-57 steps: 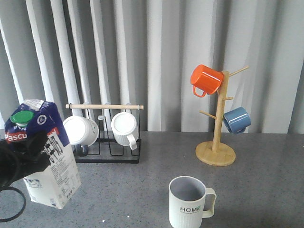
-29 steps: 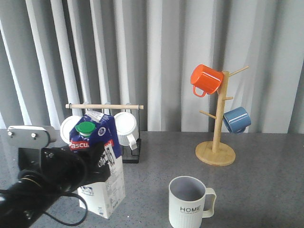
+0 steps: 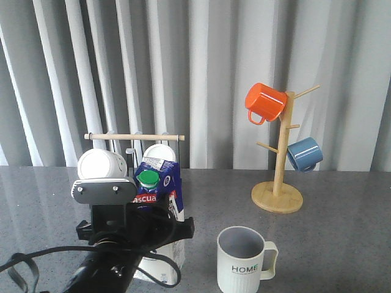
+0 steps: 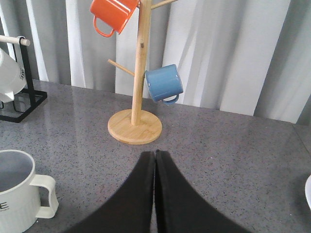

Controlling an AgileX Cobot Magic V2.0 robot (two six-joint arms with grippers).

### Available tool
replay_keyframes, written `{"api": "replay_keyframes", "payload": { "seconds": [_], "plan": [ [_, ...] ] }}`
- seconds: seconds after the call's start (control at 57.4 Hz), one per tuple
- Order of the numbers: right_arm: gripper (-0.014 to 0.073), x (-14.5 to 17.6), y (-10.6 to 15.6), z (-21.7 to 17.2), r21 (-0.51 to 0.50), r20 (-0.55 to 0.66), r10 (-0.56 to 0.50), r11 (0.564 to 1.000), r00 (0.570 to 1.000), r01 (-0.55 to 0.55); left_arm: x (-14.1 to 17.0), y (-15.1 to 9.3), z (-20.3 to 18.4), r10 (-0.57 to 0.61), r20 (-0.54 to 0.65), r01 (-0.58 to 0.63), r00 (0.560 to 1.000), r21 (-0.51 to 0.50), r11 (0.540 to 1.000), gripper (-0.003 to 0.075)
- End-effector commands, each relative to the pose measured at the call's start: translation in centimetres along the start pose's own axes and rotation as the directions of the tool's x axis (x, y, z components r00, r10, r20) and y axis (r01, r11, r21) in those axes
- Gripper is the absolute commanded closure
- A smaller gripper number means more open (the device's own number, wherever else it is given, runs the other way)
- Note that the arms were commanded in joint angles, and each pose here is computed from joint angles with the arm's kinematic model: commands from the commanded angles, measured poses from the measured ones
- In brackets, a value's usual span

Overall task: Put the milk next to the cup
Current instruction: 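Lift the milk carton with the left gripper toward the HOME mug, then lower the milk carton beside the HOME mug with the left gripper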

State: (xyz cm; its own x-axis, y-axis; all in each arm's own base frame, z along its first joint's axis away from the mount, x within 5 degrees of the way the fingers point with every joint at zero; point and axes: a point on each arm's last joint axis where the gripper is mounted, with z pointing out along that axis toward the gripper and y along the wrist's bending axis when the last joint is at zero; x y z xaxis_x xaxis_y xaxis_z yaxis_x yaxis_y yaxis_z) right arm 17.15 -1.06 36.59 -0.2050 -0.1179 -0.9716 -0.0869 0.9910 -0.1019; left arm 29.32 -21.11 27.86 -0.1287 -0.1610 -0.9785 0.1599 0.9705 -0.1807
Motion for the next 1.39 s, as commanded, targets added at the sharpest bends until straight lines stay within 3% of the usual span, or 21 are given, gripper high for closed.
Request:
{"api": "replay_keyframes", "payload": {
  "seconds": [0.0, 0.122, 0.244, 0.436, 0.819, 1.377],
  "plan": [
    [0.0604, -1.6, -0.5, -0.6, 0.052, 0.076, -0.01, 0.999, 0.997, 0.006, -2.1, -1.4, -0.3, -0.006, 0.11, 0.008, 0.994, -0.015, 1.0, 0.0655],
    [0.0604, -1.6, -0.5, -0.6, 0.052, 0.076, -0.01, 0.999, 0.997, 0.006, -1.9, -2.8, 0.0, -0.018, 0.133, 0.02, 0.991, -0.015, 1.0, 0.0655],
    [0.0604, -1.6, -0.5, -0.6, 0.052, 0.076, -0.01, 0.999, 0.997, 0.006, -1.7, -3.0, 0.8, -0.096, 0.122, 0.109, 0.988, -0.099, 0.989, 0.0655],
    [0.0604, -1.6, -0.5, -0.6, 0.052, 0.076, -0.01, 0.999, 0.997, 0.006, -0.8, -3.2, 1.5, -0.057, 0.091, 0.075, 0.994, -0.209, 0.975, 0.0655],
    [0.0604, -1.6, -0.5, -0.6, 0.052, 0.076, -0.01, 0.999, 0.997, 0.006, 1.3, -5.0, 1.3, -0.024, 0.081, 0.041, 0.996, -0.212, 0.976, 0.0655],
    [0.0604, -1.6, -0.5, -0.6, 0.052, 0.076, -0.01, 0.999, 0.997, 0.006, 1.7, -5.0, 1.4, -0.014, 0.072, 0.03, 0.997, -0.214, 0.976, 0.0655]
  ]
}}
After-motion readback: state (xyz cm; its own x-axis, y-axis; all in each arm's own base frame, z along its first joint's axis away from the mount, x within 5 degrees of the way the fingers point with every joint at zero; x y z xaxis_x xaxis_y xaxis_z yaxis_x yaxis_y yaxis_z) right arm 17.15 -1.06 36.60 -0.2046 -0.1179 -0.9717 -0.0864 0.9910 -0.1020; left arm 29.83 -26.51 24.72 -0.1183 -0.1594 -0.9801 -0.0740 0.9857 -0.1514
